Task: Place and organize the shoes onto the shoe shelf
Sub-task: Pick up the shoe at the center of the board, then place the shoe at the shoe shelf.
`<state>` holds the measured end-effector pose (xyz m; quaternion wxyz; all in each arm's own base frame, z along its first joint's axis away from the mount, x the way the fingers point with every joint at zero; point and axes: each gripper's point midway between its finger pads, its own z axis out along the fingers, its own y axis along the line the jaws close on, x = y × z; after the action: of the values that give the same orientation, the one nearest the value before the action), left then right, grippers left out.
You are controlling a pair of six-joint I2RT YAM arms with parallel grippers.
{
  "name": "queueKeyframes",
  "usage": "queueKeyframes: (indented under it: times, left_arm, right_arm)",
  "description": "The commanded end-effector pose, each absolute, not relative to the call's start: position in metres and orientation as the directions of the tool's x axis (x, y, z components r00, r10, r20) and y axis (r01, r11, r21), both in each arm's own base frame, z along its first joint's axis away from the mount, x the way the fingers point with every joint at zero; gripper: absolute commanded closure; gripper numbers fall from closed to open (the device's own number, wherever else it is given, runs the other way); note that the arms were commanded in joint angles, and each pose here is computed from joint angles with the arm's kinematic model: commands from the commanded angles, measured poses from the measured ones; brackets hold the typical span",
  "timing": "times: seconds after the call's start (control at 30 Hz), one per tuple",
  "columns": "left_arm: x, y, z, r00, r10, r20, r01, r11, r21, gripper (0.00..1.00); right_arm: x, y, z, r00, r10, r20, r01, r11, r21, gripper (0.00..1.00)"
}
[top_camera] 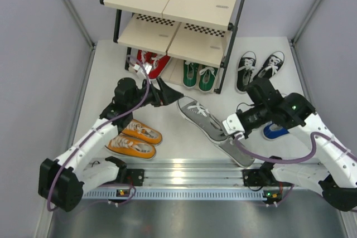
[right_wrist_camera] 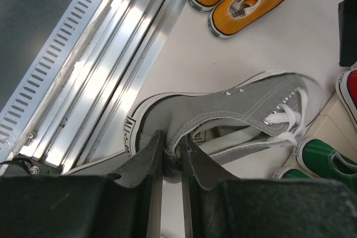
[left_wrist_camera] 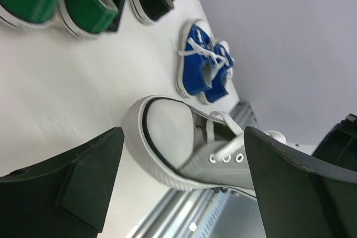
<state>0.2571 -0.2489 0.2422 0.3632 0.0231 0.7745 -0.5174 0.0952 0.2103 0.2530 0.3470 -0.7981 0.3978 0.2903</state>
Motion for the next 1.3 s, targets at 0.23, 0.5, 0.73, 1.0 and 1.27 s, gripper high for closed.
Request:
queueKeyframes:
  times: [0.23,0.5,0.73,1.0,1.27]
  left_arm:
    - [0.266,-0.174,0.261,-0.453,-0.263,-0.852,0.394,0.798,-0.456,0.06]
    - [0.239,-0.171,0.238,-0.478,-0.267,-0.837,0.415,0.771,-0.483,0.05]
    - [0.222,-0.18,0.218,-0.572,-0.309,-0.76,0.39,0.712,-0.584,0.06]
    - [0.209,-0.175,0.214,-0.567,-0.314,-0.761,0.401,0.702,-0.589,0.06]
    - [0.203,-0.173,0.218,-0.553,-0.311,-0.773,0.416,0.7,-0.58,0.06]
  right_arm:
    - [0.124,0.224,0.309,0.534,-0.428,-0.729,-0.844,-0.316,-0.433,1.0]
    - [0.14,0.228,0.302,0.487,-0.477,-0.732,-0.873,-0.266,-0.408,1.0]
    - [0.152,0.231,0.314,0.476,-0.495,-0.727,-0.878,-0.218,-0.426,1.0]
    - [0.17,0.24,0.355,0.501,-0.481,-0.719,-0.857,-0.159,-0.491,1.0]
    - [0.196,0.255,0.418,0.548,-0.439,-0.712,-0.808,-0.059,-0.586,1.0]
